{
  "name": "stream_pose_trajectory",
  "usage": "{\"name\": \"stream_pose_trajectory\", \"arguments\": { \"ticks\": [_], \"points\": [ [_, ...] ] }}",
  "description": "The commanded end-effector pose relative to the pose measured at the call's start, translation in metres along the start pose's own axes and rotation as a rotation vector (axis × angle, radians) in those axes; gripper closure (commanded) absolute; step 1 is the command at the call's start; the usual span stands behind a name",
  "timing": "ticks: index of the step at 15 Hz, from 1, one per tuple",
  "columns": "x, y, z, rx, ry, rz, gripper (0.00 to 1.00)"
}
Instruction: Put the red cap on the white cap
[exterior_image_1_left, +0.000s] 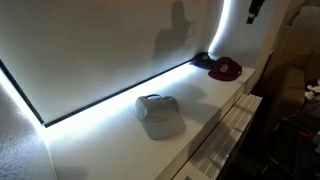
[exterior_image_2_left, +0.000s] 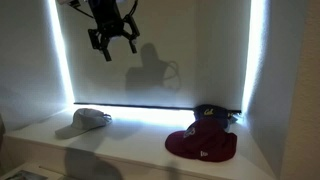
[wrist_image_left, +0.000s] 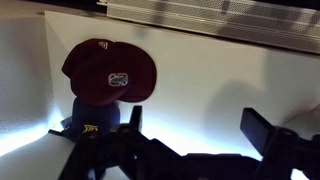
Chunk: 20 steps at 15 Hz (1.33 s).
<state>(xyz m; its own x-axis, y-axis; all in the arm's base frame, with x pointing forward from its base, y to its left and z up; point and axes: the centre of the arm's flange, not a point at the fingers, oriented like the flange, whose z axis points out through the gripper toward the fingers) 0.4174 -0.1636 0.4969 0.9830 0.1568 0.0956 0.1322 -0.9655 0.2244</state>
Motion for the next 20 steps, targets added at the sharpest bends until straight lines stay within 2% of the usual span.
{"name": "stream_pose_trajectory", "arguments": {
  "ticks": [1,3,5,6,7,8,9,13,16,20],
  "points": [
    [0.0,0.0,0.0,0.0,0.0,0.0,0.0],
    [0.0,0.0,0.0,0.0,0.0,0.0,0.0],
    [0.025,-0.017,-0.008,-0.032,0.025,0.003,0.0],
    [0.046,-0.023,-0.013,-0.031,0.039,0.052,0.0],
    [0.066,-0.011,-0.014,-0.01,0.08,0.155,0.0],
    [0.082,-0.003,-0.015,0.003,0.101,0.208,0.0],
    [0.1,0.015,-0.012,0.01,0.124,0.267,0.0],
    [0.133,0.086,0.023,0.026,0.186,0.502,0.0],
    [0.159,0.144,0.049,0.021,0.183,0.682,0.0],
    [0.179,0.197,0.069,0.026,0.167,0.915,0.0]
  ]
}}
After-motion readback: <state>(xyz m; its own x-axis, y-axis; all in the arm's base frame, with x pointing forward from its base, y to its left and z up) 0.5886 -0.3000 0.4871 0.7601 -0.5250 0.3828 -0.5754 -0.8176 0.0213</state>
